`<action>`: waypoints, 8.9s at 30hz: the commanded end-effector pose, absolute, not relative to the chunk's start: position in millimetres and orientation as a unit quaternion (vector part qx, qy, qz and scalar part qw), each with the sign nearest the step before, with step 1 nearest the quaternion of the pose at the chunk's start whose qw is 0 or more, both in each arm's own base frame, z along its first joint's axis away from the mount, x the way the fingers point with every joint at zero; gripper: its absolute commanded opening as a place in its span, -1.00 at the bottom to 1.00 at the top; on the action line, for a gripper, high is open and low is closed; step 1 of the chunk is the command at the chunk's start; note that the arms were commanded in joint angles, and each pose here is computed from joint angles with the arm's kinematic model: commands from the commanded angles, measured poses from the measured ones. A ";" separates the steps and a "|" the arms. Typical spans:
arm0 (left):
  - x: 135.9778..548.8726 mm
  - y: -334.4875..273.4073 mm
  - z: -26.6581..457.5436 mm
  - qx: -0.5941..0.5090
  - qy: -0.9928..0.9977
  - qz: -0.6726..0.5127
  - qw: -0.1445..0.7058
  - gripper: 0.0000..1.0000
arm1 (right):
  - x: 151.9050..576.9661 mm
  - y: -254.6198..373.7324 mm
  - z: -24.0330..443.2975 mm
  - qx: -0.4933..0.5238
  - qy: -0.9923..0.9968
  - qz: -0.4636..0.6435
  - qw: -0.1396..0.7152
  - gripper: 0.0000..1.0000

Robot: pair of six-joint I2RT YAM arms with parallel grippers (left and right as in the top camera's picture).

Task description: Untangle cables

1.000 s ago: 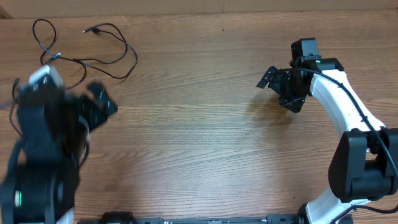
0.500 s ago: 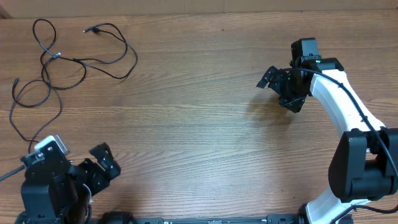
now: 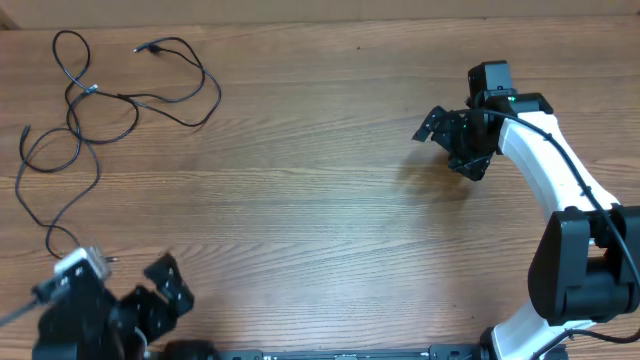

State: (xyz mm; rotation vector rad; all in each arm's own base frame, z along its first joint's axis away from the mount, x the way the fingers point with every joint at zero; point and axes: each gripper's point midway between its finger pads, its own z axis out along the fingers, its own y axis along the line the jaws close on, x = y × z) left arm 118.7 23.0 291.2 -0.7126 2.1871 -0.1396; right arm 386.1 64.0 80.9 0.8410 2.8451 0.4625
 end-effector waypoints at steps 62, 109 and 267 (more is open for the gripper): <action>201.1 24.8 206.3 -0.232 0.744 -0.098 0.619 0.99 | 386.7 61.7 88.8 0.275 0.945 0.153 0.083 0.99; 246.0 1.7 155.9 -0.069 0.730 -0.063 0.677 0.99 | 386.6 61.8 88.8 0.275 0.945 0.153 0.083 1.00; 246.1 2.0 156.0 -0.043 0.732 -0.037 0.679 0.99 | 157.9 20.3 269.2 0.134 0.841 0.149 0.503 1.00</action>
